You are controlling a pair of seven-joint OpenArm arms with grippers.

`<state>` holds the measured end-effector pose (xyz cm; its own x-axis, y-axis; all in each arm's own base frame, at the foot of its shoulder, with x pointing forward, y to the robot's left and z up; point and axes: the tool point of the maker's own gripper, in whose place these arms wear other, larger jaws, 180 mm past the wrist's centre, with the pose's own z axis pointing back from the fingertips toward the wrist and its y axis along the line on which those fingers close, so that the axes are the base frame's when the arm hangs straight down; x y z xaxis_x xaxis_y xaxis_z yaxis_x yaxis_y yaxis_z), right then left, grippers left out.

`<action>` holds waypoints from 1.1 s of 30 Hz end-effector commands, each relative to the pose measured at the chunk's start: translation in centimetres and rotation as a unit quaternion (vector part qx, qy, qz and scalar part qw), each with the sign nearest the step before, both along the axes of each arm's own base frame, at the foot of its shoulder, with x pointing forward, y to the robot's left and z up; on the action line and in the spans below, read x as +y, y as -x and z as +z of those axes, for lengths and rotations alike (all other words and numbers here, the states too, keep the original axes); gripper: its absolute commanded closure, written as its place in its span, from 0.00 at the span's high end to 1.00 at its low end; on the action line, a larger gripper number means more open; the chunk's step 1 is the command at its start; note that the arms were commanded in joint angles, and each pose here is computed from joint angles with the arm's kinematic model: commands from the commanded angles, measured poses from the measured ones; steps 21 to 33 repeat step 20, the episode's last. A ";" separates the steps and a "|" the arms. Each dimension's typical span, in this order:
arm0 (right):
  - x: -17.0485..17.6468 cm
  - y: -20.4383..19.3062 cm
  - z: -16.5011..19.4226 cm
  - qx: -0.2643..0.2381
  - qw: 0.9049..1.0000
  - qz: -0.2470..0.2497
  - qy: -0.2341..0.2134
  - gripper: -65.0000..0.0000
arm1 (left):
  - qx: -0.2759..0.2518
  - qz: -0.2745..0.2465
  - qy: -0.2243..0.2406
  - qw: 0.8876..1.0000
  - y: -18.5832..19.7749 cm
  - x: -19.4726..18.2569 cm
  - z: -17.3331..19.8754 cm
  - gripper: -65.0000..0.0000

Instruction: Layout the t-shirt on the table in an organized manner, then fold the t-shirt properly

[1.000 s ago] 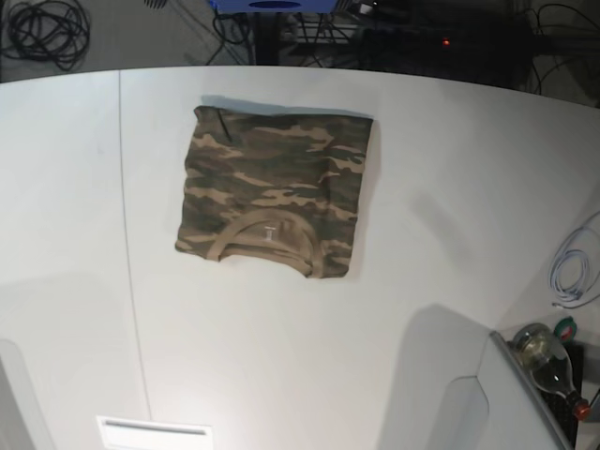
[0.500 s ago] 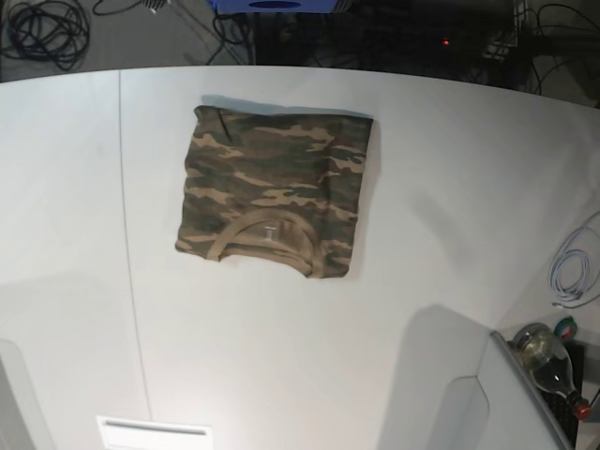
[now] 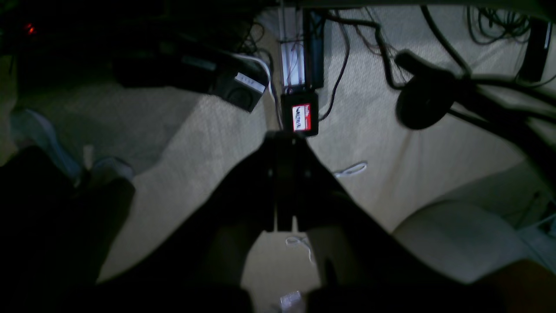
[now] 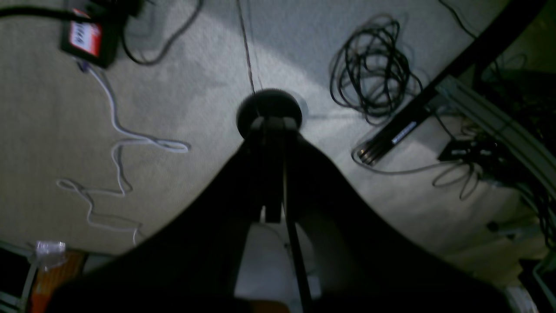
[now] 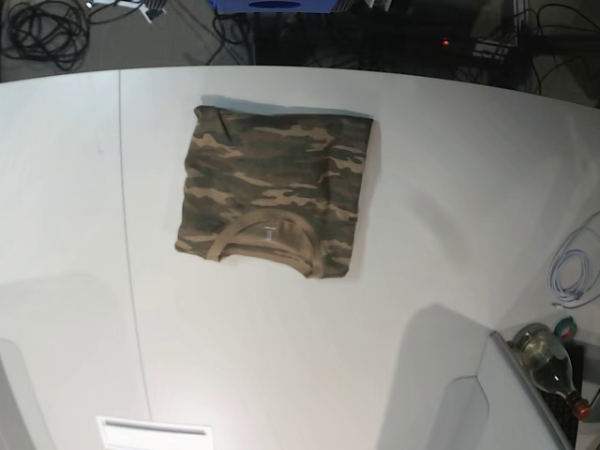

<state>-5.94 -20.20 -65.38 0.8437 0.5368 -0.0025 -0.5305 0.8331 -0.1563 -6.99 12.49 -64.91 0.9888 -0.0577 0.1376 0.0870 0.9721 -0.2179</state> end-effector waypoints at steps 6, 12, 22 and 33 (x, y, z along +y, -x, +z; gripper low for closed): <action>-0.6 -0.2 0.0 -0.001 1.000 -0.002 0.007 0.00 | -0.014 0.001 -0.001 1.000 -1.9 0.4 -0.2 0.00; -0.6 -1.9 -0.1 -0.014 1.000 -0.003 0.007 0.00 | -0.015 0.000 -0.009 1.000 -2.0 1.4 -0.1 0.00; 1.2 -4.7 -0.2 -0.043 0.999 -0.002 -0.016 0.00 | -0.010 -0.001 -0.010 1.000 -1.4 1.5 -0.1 0.00; 1.2 -4.7 -0.2 -0.043 0.999 -0.002 -0.016 0.00 | -0.010 -0.001 -0.010 1.000 -1.4 1.5 -0.1 0.00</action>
